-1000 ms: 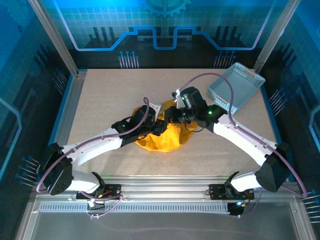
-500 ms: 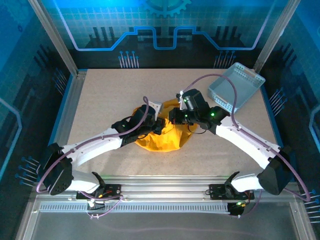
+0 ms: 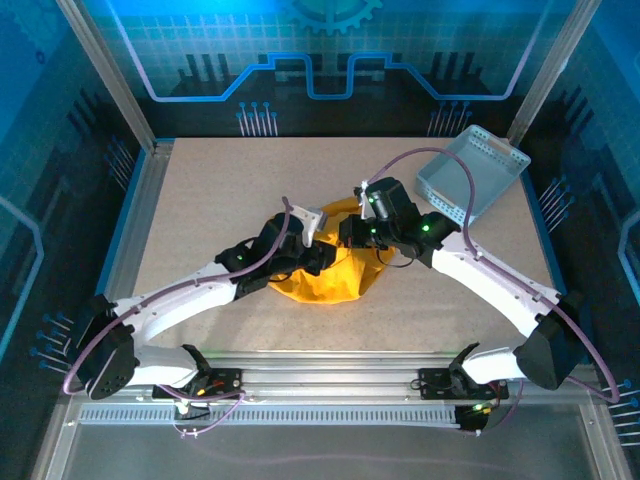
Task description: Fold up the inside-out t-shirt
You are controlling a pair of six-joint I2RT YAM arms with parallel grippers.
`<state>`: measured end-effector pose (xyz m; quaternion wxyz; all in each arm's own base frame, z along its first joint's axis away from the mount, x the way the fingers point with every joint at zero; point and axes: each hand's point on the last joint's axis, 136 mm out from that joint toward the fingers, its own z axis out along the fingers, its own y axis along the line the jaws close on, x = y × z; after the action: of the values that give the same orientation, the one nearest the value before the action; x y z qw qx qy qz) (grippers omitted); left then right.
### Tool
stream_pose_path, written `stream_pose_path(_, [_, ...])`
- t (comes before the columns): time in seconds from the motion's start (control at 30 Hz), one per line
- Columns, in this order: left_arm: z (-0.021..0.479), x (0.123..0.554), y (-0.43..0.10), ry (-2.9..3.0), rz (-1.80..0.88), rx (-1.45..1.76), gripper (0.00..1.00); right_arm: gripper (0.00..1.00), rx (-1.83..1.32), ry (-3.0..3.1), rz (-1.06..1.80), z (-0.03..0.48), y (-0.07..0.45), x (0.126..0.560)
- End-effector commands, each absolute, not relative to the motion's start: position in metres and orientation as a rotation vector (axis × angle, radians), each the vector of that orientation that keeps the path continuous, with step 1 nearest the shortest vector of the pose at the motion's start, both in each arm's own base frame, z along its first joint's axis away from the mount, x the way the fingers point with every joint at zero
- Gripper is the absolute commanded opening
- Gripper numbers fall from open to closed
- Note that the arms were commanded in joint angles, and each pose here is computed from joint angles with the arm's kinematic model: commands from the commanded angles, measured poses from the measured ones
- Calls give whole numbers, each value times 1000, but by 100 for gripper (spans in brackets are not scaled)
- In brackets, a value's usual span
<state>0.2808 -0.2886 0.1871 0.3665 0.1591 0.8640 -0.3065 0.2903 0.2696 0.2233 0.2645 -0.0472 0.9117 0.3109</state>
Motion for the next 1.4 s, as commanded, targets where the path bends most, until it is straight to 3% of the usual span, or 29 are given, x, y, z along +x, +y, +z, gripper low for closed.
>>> stream_pose_path(0.0, [199,272,-303,2157,-895,483,29,0,-176,2431,892,238,279,286])
stream_pose_path(0.4, [197,289,-294,2157,-791,436,23,0,-198,2439,907,237,283,279])
stream_pose_path(0.47, [196,292,-290,2158,-755,423,29,0,-199,2439,900,237,282,279])
stream_pose_path(0.93, [197,298,-285,2158,-732,405,30,0,-208,2438,904,238,282,277])
stream_pose_path(1.23, [184,293,-303,2195,-807,468,40,0,-203,2437,909,237,285,280])
stream_pose_path(1.37, [184,298,-297,2196,-758,437,21,0,-197,2447,887,234,283,281])
